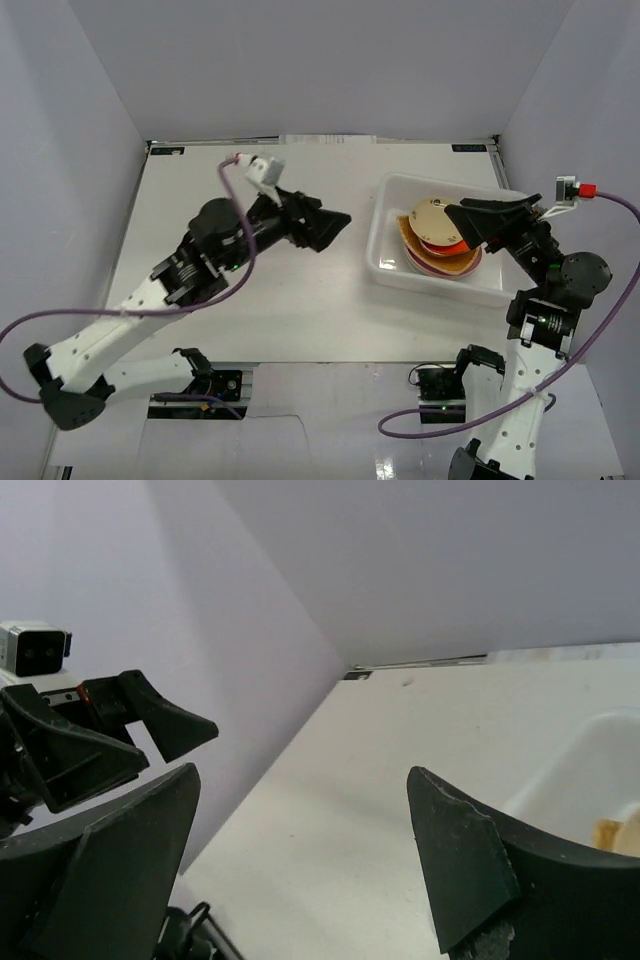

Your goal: Place the plates into the plastic bin on the countertop

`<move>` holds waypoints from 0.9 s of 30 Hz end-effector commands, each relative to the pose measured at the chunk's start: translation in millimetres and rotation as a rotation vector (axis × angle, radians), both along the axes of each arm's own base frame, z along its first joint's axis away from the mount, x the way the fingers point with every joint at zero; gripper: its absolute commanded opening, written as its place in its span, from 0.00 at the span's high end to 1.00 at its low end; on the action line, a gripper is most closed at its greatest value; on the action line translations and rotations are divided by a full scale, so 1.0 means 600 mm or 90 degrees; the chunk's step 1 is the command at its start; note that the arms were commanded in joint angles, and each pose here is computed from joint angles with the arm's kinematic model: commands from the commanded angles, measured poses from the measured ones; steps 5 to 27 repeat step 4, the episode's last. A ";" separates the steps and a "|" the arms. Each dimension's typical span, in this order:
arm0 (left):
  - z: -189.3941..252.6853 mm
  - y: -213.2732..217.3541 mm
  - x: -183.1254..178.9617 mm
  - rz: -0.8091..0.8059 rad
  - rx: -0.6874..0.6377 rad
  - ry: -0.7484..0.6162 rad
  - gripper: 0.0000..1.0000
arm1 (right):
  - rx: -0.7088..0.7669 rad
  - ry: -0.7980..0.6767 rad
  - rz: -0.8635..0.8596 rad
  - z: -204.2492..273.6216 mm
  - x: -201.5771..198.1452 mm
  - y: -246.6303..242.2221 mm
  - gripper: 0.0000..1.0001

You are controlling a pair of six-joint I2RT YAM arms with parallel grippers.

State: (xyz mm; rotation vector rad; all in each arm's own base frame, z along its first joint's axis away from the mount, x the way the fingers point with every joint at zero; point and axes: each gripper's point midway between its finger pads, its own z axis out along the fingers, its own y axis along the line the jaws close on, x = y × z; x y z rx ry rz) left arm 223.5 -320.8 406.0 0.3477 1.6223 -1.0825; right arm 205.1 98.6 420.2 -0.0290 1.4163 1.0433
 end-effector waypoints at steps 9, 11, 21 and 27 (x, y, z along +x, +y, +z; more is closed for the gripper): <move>-0.049 0.137 -0.053 0.088 0.011 0.004 0.02 | -0.002 -0.056 0.124 0.011 -0.054 0.041 0.10; -0.049 0.137 -0.053 0.088 0.011 0.004 0.02 | -0.002 -0.056 0.124 0.011 -0.054 0.041 0.10; -0.049 0.137 -0.053 0.088 0.011 0.004 0.02 | -0.002 -0.056 0.124 0.011 -0.054 0.041 0.10; -0.049 0.137 -0.053 0.088 0.011 0.004 0.02 | -0.002 -0.056 0.124 0.011 -0.054 0.041 0.10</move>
